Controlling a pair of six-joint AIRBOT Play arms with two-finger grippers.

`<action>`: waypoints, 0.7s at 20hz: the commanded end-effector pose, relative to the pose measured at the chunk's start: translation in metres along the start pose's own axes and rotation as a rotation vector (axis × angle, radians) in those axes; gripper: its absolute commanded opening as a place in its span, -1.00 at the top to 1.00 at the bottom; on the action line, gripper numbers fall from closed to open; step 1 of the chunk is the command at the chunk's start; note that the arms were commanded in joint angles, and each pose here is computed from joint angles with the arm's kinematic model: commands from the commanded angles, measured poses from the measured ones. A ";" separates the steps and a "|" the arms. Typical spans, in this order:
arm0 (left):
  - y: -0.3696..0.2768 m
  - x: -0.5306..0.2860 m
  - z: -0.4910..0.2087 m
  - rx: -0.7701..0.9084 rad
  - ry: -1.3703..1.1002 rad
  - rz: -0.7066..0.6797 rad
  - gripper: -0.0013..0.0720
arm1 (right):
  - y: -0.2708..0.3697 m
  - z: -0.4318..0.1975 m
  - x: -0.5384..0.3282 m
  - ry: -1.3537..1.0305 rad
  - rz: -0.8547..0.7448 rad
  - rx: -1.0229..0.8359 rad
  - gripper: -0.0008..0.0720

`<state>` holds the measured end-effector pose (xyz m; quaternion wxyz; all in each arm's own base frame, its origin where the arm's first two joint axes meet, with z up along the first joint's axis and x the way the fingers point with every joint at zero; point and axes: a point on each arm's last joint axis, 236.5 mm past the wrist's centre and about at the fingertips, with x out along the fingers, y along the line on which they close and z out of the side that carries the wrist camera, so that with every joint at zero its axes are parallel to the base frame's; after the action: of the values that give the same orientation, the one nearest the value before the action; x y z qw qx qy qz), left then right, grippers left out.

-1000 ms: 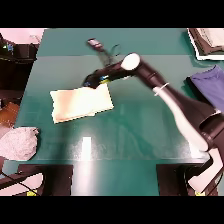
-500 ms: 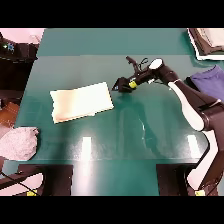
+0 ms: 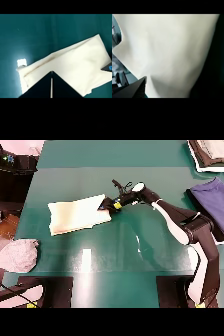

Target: Fold the shirts.

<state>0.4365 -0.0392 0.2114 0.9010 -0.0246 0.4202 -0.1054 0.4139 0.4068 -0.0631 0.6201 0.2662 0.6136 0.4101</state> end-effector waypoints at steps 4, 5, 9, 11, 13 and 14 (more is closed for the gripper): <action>-0.001 0.000 -0.005 0.003 0.019 -0.003 0.89 | 0.032 0.024 0.019 -0.120 0.029 -0.095 0.93; -0.001 0.000 -0.005 0.003 0.021 -0.003 0.89 | 0.041 0.025 0.015 -0.115 0.040 -0.136 0.93; -0.002 0.000 -0.012 0.022 0.049 -0.007 0.89 | 0.049 0.050 -0.054 -0.129 -0.042 -0.262 0.94; -0.003 0.000 -0.013 0.020 0.054 -0.012 0.89 | 0.038 0.071 -0.124 -0.205 -0.131 -0.287 0.94; -0.007 0.000 -0.011 0.016 0.046 -0.030 0.89 | 0.017 0.086 -0.208 -0.297 -0.238 -0.270 0.94; -0.011 0.000 -0.010 0.013 0.043 -0.044 0.89 | 0.001 0.089 -0.254 -0.346 -0.309 -0.251 0.94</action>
<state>0.4279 -0.0430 0.2054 0.8908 -0.0192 0.4383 -0.1178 0.5028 0.3099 0.0566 0.7512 0.1924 0.4844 0.4050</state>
